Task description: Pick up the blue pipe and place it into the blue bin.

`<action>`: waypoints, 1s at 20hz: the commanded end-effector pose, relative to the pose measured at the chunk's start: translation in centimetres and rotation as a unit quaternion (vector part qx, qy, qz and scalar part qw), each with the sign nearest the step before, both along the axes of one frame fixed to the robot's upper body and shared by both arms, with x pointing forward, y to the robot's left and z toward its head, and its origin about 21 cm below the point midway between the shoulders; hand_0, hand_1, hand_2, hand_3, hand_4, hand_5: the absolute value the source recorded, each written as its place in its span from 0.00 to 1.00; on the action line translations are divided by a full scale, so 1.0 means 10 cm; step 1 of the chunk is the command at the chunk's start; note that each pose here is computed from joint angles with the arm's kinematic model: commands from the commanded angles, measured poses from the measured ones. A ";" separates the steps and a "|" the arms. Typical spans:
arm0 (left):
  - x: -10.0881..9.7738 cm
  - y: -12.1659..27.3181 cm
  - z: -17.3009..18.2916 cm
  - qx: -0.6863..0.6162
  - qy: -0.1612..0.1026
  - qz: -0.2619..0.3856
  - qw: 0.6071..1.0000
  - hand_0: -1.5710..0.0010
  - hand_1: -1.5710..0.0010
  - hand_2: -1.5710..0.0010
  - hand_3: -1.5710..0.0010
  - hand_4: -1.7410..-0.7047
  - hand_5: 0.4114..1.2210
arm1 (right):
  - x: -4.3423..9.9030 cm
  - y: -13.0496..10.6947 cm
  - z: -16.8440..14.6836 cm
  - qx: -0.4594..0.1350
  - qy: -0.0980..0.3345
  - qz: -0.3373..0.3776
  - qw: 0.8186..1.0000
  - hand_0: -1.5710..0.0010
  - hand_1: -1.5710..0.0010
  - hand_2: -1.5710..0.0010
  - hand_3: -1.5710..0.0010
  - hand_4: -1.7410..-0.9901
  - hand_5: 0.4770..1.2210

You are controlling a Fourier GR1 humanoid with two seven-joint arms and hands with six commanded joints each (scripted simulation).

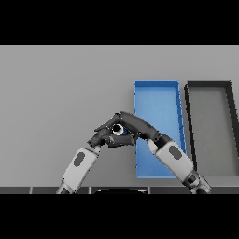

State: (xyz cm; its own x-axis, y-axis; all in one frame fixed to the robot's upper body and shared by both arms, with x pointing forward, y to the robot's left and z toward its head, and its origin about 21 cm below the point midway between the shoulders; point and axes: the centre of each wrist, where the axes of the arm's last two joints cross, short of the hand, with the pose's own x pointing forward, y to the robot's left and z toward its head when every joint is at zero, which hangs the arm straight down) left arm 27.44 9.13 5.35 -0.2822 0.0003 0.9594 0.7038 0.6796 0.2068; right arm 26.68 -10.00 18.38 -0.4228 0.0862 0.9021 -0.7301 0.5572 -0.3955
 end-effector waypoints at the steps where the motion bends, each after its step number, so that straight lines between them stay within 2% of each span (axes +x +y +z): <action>1: -0.02 0.03 0.00 0.006 -0.009 0.006 1.000 0.07 0.15 0.18 0.26 0.14 1.00 | 0.00 -0.01 -0.01 0.001 -0.008 0.000 1.000 0.01 0.01 0.01 0.02 0.01 0.97; 3: 0.01 0.08 0.00 0.016 -0.011 -0.015 1.000 0.40 0.45 0.47 0.52 0.36 1.00 | -0.04 0.02 0.02 -0.007 0.003 0.002 1.000 0.01 0.01 0.01 0.01 0.01 0.98; 5: -0.01 0.12 -0.02 0.044 -0.009 -0.027 0.999 0.62 0.65 0.66 0.70 0.52 1.00 | -0.06 0.04 -0.01 -0.011 0.017 -0.004 1.000 0.00 0.00 0.00 0.01 0.00 0.99; 6: 0.00 0.11 0.01 0.062 -0.013 -0.026 0.998 0.70 0.72 0.73 0.76 0.58 0.89 | -0.07 0.04 -0.01 -0.010 0.016 -0.006 1.000 0.00 0.00 0.00 0.01 0.00 0.99; 8: 0.04 0.12 0.01 0.069 0.002 -0.019 0.997 0.80 0.82 0.83 0.84 0.67 0.65 | -0.07 0.03 0.03 -0.010 0.011 -0.008 1.000 0.00 0.00 0.00 0.00 0.00 0.99; 10: 0.04 0.11 -0.01 0.076 0.017 -0.010 0.997 0.88 0.89 0.89 0.90 0.72 0.44 | -0.09 0.04 0.04 -0.011 0.003 -0.010 1.000 0.00 0.00 0.00 0.00 0.00 1.00; 13: 0.01 0.12 -0.04 0.074 0.042 -0.004 0.996 0.94 0.94 0.94 0.95 0.74 0.24 | -0.06 0.06 0.02 -0.011 0.009 -0.013 1.000 0.00 0.00 0.00 0.00 0.00 1.00; 16: 0.02 0.14 -0.06 0.085 0.037 0.004 0.996 0.97 0.97 0.97 0.97 0.77 0.13 | -0.04 0.04 0.00 0.012 0.014 -0.012 1.000 0.00 0.00 0.00 0.00 0.00 1.00; 20: 0.03 0.09 -0.08 0.091 0.040 0.007 0.995 0.99 0.99 0.99 0.99 0.80 0.08 | -0.05 0.03 0.20 0.055 0.059 0.006 0.997 0.00 0.00 0.00 0.00 0.00 1.00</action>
